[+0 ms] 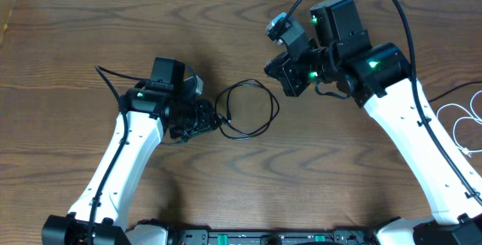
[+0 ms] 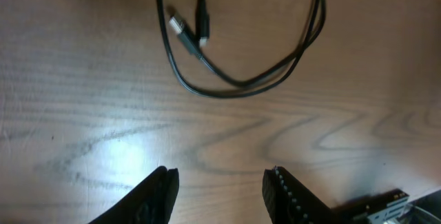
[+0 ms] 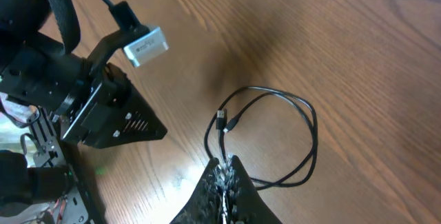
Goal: Untangle cables
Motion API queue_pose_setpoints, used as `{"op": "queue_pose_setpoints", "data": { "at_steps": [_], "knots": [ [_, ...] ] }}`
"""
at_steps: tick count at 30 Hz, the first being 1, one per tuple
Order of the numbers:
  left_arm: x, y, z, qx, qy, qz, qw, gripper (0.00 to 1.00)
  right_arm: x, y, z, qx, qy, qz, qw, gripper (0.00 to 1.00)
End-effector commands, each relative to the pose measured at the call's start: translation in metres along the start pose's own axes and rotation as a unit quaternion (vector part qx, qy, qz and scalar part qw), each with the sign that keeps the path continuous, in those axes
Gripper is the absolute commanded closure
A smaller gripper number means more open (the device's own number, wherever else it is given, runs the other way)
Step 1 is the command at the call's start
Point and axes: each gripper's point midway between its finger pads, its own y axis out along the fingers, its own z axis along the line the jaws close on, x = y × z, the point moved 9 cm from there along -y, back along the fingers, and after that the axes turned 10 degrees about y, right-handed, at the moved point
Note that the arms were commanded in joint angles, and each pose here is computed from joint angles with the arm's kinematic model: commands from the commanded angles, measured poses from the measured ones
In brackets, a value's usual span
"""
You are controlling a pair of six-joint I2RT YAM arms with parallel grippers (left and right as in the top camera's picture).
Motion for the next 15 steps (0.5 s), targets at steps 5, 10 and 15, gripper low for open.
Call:
{"op": "queue_pose_setpoints", "data": {
  "at_steps": [5, 10, 15],
  "knots": [
    [0.007, 0.002, 0.0, 0.003, 0.017, -0.023, 1.0, 0.55, -0.013, 0.006, -0.015, -0.065, 0.036, 0.046, 0.996, 0.93],
    [0.017, 0.006, 0.006, 0.036, 0.023, -0.047, 0.998, 0.51, -0.026, 0.013, -0.028, -0.116, 0.069, 0.09, 0.987, 0.85],
    [0.031, 0.02, 0.011, 0.041, 0.026, -0.057, 0.997, 0.48, -0.031, 0.012, -0.035, -0.156, 0.089, 0.103, 0.978, 0.8]
  ]
}}
